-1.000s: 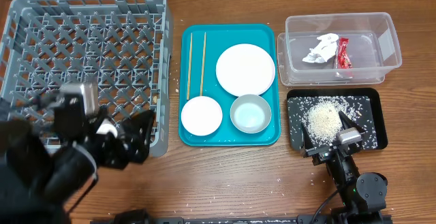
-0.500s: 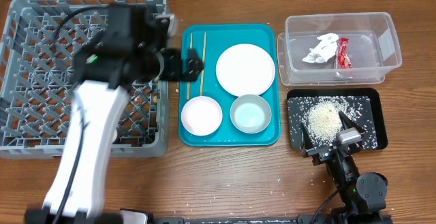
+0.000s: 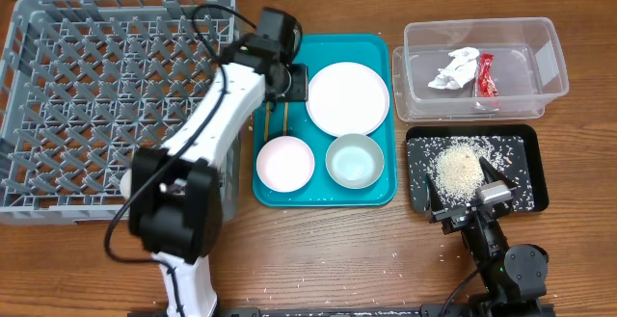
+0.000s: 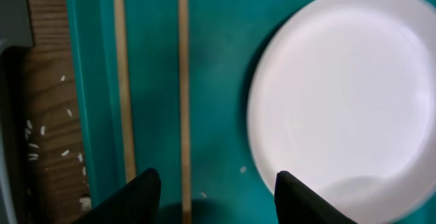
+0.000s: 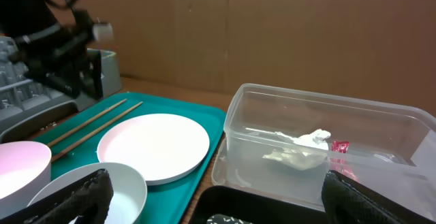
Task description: Sort waste into correct bins and load items into the dishwasher
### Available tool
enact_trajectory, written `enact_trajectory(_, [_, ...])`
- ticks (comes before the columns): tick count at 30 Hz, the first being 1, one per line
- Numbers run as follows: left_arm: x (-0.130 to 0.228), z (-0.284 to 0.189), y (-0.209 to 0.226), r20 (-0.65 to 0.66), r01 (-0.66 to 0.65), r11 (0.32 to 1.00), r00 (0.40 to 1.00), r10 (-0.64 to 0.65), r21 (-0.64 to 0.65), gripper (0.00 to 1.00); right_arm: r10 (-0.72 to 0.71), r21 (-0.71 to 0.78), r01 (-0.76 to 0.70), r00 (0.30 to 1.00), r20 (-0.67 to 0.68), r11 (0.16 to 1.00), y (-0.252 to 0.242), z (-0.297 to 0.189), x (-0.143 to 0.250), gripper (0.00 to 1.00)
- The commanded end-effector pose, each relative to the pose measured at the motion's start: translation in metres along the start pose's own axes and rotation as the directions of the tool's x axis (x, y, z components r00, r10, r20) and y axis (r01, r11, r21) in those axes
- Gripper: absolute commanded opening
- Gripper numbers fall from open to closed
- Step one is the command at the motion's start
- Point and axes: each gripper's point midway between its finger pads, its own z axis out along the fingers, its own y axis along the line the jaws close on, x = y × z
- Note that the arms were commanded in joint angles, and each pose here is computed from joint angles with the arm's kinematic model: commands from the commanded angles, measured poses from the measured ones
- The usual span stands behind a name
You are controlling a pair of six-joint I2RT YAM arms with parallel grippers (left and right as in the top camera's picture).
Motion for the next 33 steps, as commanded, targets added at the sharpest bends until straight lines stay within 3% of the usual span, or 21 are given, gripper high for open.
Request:
enact_trajectory(1, [0.001, 0.021, 0.022, 0.010, 0.013, 0.988, 1.000, -0.011, -0.154, 0.56, -0.008, -0.004, 0.008, 1.000, 0.007, 1.000, 0.001, 0.000, 0.001, 1.00])
enact_trajectory(7, [0.020, 0.061, 0.018, -0.072, 0.027, 0.992, 0.997, -0.036, -0.123, 0.50, -0.008, -0.004, 0.008, 1.000, 0.007, 1.000, 0.001, 0.000, 0.001, 1.00])
enact_trajectory(14, [0.039, 0.086, 0.016, -0.144, 0.034, 0.994, 0.988, -0.049, -0.102, 0.34, -0.007, -0.004, 0.007, 1.000, 0.007, 1.000, 0.001, 0.000, 0.001, 1.00])
enact_trajectory(15, [0.041, 0.088, 0.017, -0.151, 0.033, 0.994, 0.987, -0.049, -0.105, 0.28, -0.008, -0.004, 0.008, 1.000, 0.007, 1.000, 0.001, 0.000, 0.001, 1.00])
enact_trajectory(17, [0.041, 0.088, 0.018, -0.153, 0.035, 0.994, 0.987, -0.051, -0.105, 0.04, -0.008, -0.004, 0.008, 1.000, 0.007, 1.000, 0.001, 0.000, 0.001, 1.00])
enact_trajectory(18, [0.038, 0.084, 0.017, -0.149, 0.036, 0.994, 0.988, -0.052, -0.104, 0.04, -0.008, -0.004, 0.008, 1.000, 0.007, 1.000, 0.001, 0.000, 0.001, 1.00])
enact_trajectory(23, [0.005, 0.035, 0.009, -0.106, 0.077, 0.996, 0.991, -0.081, -0.041, 0.04, -0.007, -0.004, 0.007, 1.000, 0.007, 1.000, 0.001, 0.000, 0.001, 1.00])
enact_trajectory(29, [-0.046, -0.075, 0.018, 0.048, 0.076, 0.997, 0.996, -0.076, -0.004, 0.04, -0.008, -0.004, 0.008, 1.000, 0.007, 1.000, 0.001, 0.000, 0.001, 1.00])
enact_trajectory(33, [-0.045, -0.115, 0.049, 0.084, 0.059, 0.993, 0.995, -0.050, -0.106, 0.04, -0.008, -0.004, 0.008, 1.000, 0.007, 1.000, 0.001, 0.000, 0.001, 1.00])
